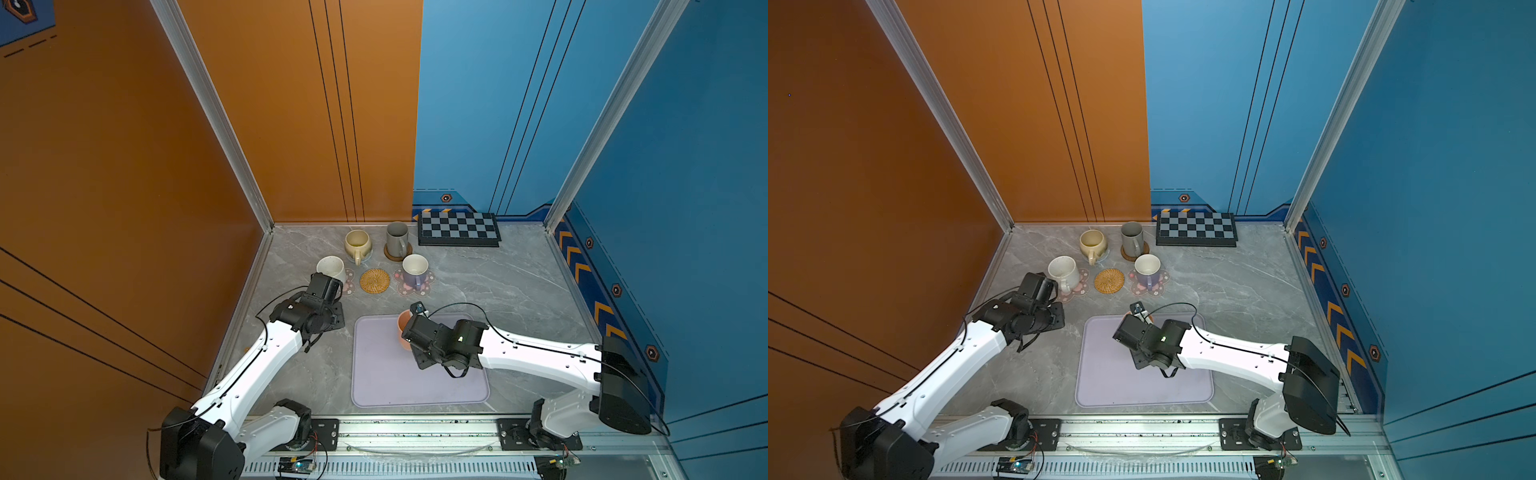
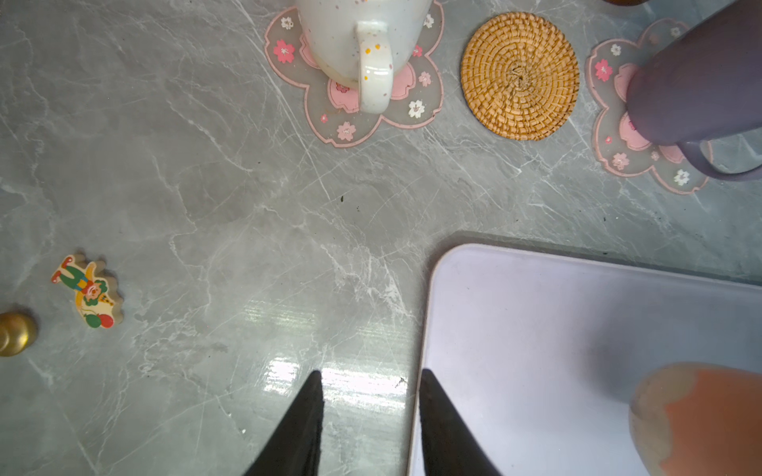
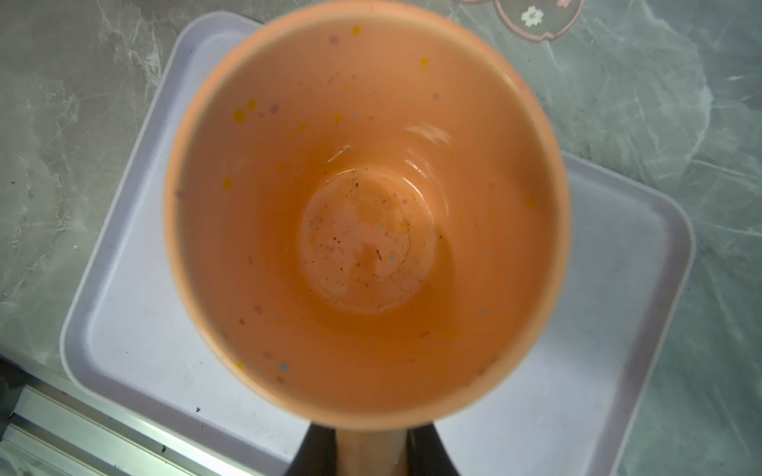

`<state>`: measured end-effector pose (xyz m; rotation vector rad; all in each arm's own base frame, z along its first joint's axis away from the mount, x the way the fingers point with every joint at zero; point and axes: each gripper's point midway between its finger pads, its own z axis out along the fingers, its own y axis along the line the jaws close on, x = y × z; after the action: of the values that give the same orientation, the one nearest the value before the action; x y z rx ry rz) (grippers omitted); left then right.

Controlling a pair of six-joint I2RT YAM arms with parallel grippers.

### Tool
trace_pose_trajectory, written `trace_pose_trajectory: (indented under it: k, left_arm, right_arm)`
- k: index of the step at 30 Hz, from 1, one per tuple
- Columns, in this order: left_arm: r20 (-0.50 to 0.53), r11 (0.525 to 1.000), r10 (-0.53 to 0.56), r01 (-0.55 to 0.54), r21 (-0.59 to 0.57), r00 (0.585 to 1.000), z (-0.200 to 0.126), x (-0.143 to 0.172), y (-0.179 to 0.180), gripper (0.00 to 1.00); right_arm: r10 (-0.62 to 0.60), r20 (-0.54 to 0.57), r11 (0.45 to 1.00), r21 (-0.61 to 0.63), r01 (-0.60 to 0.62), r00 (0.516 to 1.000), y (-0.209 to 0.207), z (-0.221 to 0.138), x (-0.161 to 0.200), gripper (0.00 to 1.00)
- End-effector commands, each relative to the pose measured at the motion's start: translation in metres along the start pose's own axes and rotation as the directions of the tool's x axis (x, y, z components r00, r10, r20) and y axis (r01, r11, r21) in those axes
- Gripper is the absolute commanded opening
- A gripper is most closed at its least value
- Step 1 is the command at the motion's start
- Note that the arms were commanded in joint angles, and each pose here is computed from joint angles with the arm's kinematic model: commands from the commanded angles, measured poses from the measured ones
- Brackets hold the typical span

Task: Place cups on coasters
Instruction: Pick up the cup from the tray, then place the cup on the coaster.

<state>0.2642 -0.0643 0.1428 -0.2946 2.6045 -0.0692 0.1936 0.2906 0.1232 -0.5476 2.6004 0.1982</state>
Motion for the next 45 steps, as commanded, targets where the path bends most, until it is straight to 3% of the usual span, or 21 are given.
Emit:
trace_pose_trajectory:
  k: [1,20,35,45]
  left_arm:
    - [0.0,1.0,0.003,-0.003,-0.02,1.0,-0.003,-0.004,0.004,0.4]
    - [-0.004,0.999,-0.004,0.004,-0.049,1.0,-0.001,-0.004,0.013,0.4]
    - [-0.001,0.997,-0.016,0.016,-0.074,1.0,0.001,-0.01,0.022,0.4]
    - [-0.009,0.996,-0.04,0.039,-0.075,0.999,0.002,-0.014,0.03,0.4]
  right_arm:
    - [0.004,0.118,1.0,-0.007,-0.003,0.993,-0.001,-0.014,-0.039,0.0]
    - [0.002,0.231,0.999,-0.045,0.009,0.973,0.001,-0.004,-0.111,0.0]
    - [0.023,0.284,0.999,-0.035,-0.013,0.959,0.001,0.023,-0.148,0.0]
    - [0.053,0.393,0.999,-0.021,-0.049,0.918,0.004,0.03,-0.185,0.0]
